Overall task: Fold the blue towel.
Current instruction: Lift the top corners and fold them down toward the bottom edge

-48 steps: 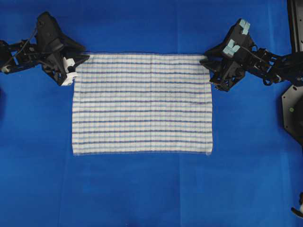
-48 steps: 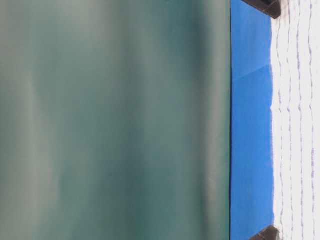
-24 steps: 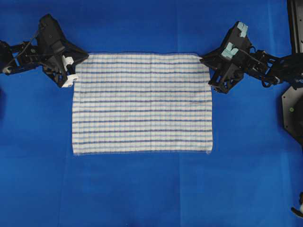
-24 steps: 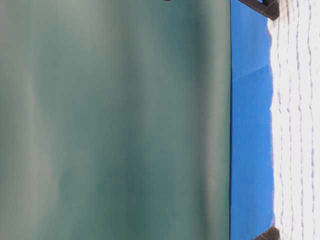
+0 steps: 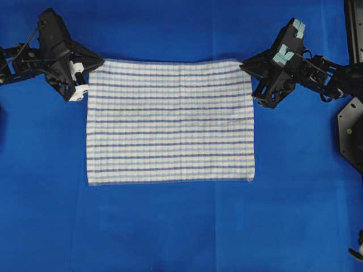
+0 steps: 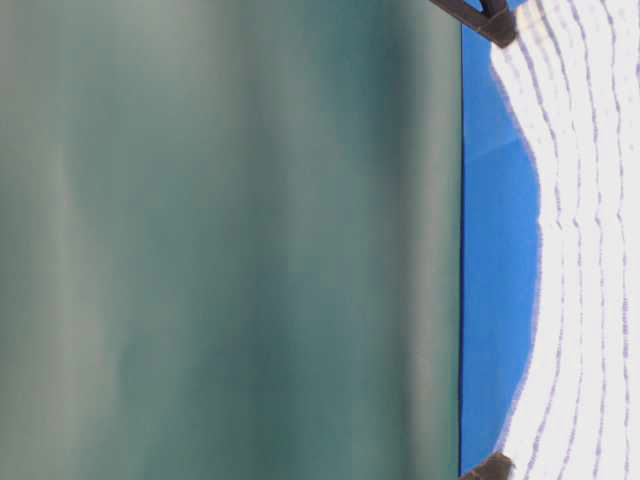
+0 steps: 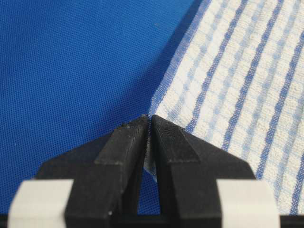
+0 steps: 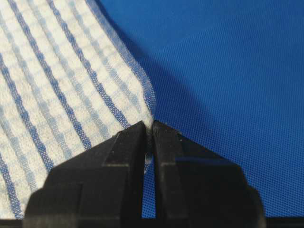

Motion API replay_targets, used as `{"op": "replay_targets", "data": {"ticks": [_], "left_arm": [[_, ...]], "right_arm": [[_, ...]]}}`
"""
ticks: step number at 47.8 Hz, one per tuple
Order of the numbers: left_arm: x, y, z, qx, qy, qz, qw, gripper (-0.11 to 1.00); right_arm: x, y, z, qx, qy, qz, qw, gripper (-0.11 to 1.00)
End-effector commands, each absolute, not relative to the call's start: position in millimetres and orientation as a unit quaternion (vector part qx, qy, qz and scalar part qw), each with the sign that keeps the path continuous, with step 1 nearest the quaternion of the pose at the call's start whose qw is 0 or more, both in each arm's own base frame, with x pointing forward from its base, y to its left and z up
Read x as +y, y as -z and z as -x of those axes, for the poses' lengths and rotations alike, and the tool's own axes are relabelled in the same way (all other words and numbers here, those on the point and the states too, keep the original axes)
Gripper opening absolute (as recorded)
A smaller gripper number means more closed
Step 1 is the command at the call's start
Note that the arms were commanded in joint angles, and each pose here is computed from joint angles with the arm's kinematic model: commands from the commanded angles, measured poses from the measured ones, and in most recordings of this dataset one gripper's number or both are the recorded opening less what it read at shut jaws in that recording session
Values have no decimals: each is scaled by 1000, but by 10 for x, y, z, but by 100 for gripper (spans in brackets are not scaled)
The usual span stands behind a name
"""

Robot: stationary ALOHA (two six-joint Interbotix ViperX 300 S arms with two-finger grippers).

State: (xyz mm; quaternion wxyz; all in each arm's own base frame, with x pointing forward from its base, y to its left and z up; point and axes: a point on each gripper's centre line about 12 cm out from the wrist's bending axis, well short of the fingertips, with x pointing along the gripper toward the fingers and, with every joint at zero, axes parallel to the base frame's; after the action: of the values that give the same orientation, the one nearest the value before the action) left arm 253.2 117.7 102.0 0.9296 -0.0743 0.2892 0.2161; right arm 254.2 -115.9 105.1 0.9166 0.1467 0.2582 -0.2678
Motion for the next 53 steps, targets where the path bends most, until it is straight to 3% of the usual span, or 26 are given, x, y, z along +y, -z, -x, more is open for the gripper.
{"op": "replay_targets", "data": {"ticks": [1,8,22,41,53], "left_arm": [[1178,-1100,-2581,275,-212,69,935,4],[1114,-1131,-2598,271,-203,70,938,4],[608,-1316,-2667,254,-125,69,957,4],[0,-1589,-2503,216,-29,106,970,4],[-291,-1637,-2440,217,23,122,968,4]], "right_arm": [[-1164,-1114,-2563,248,267,-146,920,5],[-1106,-1102,-2553,260,259,-151,918,5],[-821,-1231,-2502,260,231,-180,920,5],[-228,-1509,-2473,235,153,-240,929,5],[144,-1500,-2463,251,108,-271,923,5]]}}
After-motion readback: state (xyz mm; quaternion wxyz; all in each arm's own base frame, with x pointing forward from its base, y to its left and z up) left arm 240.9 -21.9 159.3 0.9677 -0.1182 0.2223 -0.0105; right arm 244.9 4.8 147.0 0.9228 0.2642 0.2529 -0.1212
